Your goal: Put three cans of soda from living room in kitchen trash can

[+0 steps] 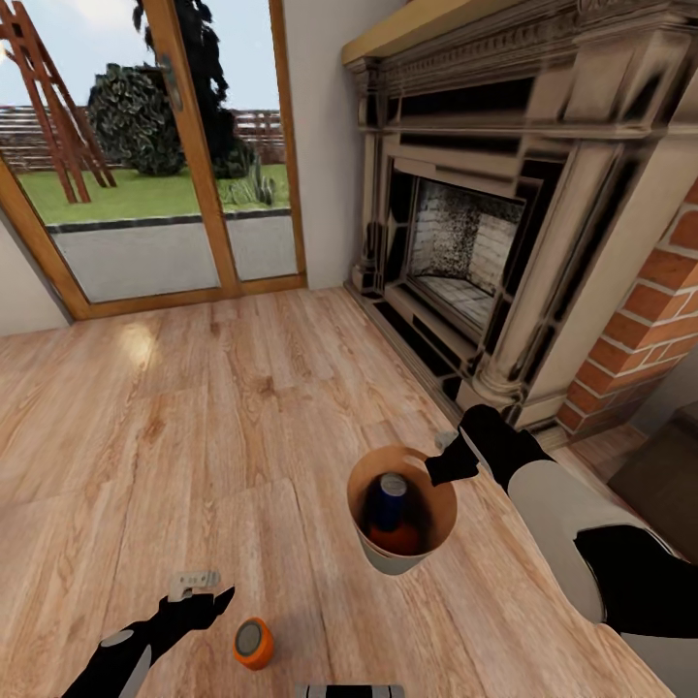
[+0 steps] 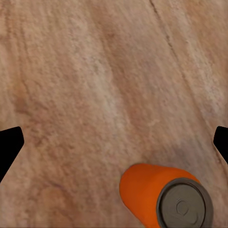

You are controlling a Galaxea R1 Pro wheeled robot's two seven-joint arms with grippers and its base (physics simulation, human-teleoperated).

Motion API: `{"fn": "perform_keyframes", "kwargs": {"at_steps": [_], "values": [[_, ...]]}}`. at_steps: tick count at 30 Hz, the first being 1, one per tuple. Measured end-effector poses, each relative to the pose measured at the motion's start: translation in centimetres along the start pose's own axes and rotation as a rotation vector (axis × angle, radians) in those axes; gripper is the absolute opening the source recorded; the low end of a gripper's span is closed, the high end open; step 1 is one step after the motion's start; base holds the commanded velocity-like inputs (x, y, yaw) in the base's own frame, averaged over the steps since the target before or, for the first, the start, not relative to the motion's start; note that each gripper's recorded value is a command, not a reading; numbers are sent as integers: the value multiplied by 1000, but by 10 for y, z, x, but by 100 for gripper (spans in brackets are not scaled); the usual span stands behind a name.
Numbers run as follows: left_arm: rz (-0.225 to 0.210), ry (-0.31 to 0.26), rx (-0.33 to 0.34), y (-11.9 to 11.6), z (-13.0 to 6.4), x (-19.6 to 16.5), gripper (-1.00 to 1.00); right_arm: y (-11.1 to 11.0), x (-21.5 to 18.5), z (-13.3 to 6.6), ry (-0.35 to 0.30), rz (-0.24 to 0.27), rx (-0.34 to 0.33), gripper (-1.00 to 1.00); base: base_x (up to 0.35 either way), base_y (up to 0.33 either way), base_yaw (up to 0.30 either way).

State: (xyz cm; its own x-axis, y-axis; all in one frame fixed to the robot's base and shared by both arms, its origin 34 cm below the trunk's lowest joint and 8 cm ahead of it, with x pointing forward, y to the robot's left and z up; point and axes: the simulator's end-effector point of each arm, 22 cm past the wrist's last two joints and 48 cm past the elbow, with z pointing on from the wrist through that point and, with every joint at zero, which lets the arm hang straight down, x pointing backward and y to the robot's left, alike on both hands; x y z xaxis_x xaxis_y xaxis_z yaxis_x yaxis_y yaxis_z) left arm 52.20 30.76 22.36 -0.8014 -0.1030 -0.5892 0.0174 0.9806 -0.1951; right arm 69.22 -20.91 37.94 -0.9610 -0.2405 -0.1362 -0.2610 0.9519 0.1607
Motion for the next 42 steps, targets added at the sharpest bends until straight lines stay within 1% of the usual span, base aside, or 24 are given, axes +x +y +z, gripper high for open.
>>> {"fn": "perform_keyframes", "kwargs": {"at_steps": [7, 10, 17, 23, 28, 30, 35, 40, 42], "values": [[-1, 1, 2, -1, 0, 1, 100, -1, 0, 0, 1, -2, 3, -100, 0, 0, 0], [-3, 13, 3, 0, 3, 7, 100, 0, 3, 8, 12, 2, -5, -100, 0, 0, 0], [-1, 11, 0, 0, 3, 6, 100, -1, 3, 8, 12, 0, -2, -100, -11, -7, 0], [0, 12, 2, 0, 3, 6, 100, 1, 3, 8, 12, 2, -7, -100, -146, -130, 0], [1, 9, 6, -1, 3, 6, 100, -4, 3, 8, 15, -8, 12, -100, -52, -142, 0], [7, 11, 10, -3, 3, 6, 100, -3, 3, 8, 14, -7, 11, -100, -13, -44, 0], [37, 23, 28, -11, 5, 9, 100, 3, 2, 8, 11, 10, -18, -100, 5, -151, 0], [45, 19, 33, -14, 5, 8, 100, -6, 3, 8, 16, -14, 23, -100, 28, -136, 0], [46, 18, 34, -14, 5, 8, 100, -4, 3, 8, 14, -7, 12, -100, 8, -39, 0]]}}
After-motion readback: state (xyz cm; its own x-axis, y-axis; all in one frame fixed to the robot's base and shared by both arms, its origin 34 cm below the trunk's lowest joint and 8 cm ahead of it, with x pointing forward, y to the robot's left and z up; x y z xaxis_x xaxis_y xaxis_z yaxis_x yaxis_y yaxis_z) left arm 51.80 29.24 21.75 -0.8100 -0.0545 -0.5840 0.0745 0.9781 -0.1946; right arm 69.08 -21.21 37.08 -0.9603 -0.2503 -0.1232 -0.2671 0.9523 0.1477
